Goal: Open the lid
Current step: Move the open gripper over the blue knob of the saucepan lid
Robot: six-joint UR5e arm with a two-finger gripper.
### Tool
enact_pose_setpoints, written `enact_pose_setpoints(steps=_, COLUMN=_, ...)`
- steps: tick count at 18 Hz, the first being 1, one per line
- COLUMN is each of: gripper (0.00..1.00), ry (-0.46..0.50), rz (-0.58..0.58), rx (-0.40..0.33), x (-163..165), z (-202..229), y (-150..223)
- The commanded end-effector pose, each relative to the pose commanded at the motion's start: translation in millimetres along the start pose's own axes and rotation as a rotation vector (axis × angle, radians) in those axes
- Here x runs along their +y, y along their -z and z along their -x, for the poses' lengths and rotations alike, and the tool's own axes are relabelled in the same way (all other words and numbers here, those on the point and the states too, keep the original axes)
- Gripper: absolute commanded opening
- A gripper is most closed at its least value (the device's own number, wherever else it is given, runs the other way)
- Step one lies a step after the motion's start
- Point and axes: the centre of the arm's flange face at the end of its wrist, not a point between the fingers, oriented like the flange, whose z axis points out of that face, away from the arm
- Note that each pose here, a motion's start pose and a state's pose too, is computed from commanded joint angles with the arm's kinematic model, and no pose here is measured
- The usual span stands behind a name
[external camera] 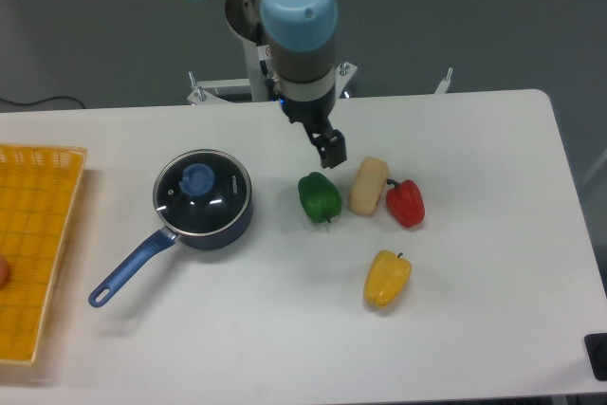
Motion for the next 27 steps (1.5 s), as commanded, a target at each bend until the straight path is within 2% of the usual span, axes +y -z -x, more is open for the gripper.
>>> enact_pose_setpoints(steps=6, gripper=1.0, ry=0.0, rz=-0.024, rx=0.005, x=-4, z=-3, y=1)
enact_pose_setpoints(steps=11, gripper=1.0, ry=0.01, rz=-0.011, rx=0.045, x=-17, z=-18, y=-21)
enact_pose_setpoints(steps=14, gripper=1.0, ry=0.091, rz=-0.004, rx=0.062, x=-26, z=-22, y=-29)
enact_pose_setpoints(steps=18, gripper=1.0, ry=0.11, rz=0.011, rx=0.086, x=-36, z=-31, y=-41)
enact_pose_setpoints(steps=22, gripper=1.0, ry=0.122, rz=0.028, rx=0.105, x=-58, z=-40, y=-58)
enact_pose_setpoints(steps=27, gripper=1.0, ry=0.169, rz=0.025, rx=0.073, x=-99, z=-54, y=-74)
